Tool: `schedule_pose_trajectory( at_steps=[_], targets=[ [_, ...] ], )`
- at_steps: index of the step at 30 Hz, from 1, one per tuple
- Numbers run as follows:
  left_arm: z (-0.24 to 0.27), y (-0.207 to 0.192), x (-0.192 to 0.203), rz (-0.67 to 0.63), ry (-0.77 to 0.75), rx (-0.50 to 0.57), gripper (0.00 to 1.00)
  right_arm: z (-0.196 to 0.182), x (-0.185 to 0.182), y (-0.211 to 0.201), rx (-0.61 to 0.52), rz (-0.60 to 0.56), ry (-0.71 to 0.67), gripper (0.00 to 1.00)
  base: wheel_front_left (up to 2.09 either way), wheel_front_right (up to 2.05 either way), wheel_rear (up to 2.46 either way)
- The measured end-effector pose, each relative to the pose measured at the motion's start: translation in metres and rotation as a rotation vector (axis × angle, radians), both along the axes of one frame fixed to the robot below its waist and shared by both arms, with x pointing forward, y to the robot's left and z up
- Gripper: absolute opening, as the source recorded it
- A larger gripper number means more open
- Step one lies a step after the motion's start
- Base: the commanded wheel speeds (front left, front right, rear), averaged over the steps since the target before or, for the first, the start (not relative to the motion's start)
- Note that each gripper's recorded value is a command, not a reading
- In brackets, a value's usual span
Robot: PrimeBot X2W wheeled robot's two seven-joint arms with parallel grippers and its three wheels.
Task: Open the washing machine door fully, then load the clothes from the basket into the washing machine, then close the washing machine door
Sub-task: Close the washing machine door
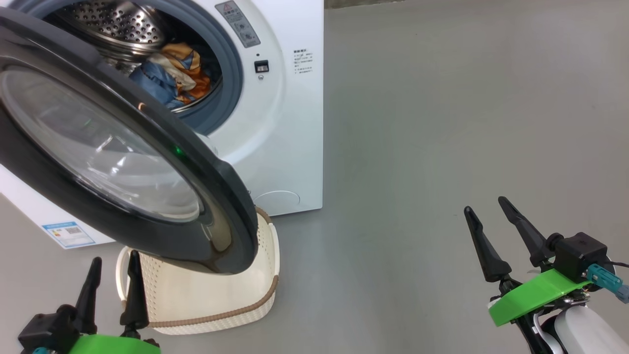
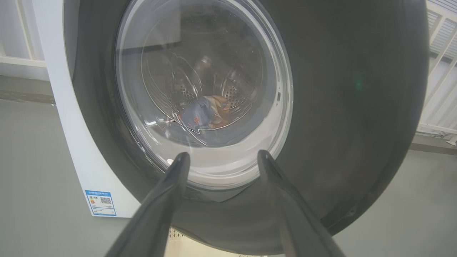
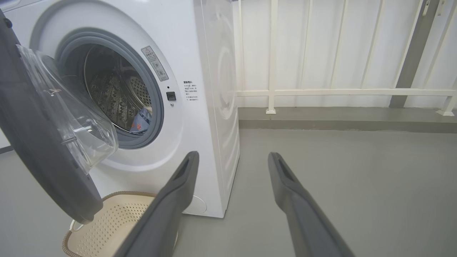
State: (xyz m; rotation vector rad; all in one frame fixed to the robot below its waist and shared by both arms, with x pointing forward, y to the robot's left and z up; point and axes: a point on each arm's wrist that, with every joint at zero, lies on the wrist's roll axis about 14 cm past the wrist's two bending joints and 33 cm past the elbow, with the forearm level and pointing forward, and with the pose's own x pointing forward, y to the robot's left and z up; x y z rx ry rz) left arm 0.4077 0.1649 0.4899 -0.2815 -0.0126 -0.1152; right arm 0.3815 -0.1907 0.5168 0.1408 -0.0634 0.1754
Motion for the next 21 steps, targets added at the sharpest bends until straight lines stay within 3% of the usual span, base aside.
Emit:
schedule_pose_trajectory(
  at_steps=[5,9,10,11,21],
  targets=[
    [-0.001,0.001,-0.001,0.005,0.001,-0.003,1.00,0.000,0.001,0.002,0.000,0.005,0.001,1.00,0.00,0.00,0.00],
    [-0.001,0.003,-0.002,0.012,0.003,-0.004,1.00,-0.001,0.003,0.004,-0.002,0.012,0.002,0.30,0.00,0.00,0.00],
    [-0.001,0.004,-0.002,0.015,0.001,-0.004,1.00,0.000,0.004,0.004,-0.005,0.015,0.001,0.07,0.00,0.00,0.00],
    [-0.001,0.005,-0.002,0.017,0.001,-0.004,1.00,0.001,0.006,0.004,-0.007,0.017,-0.002,0.00,0.00,0.00,0.00],
    [-0.001,0.018,-0.010,0.059,0.000,-0.009,1.00,0.032,0.040,0.019,0.022,0.064,-0.084,0.00,0.00,0.00,0.00]
  ],
)
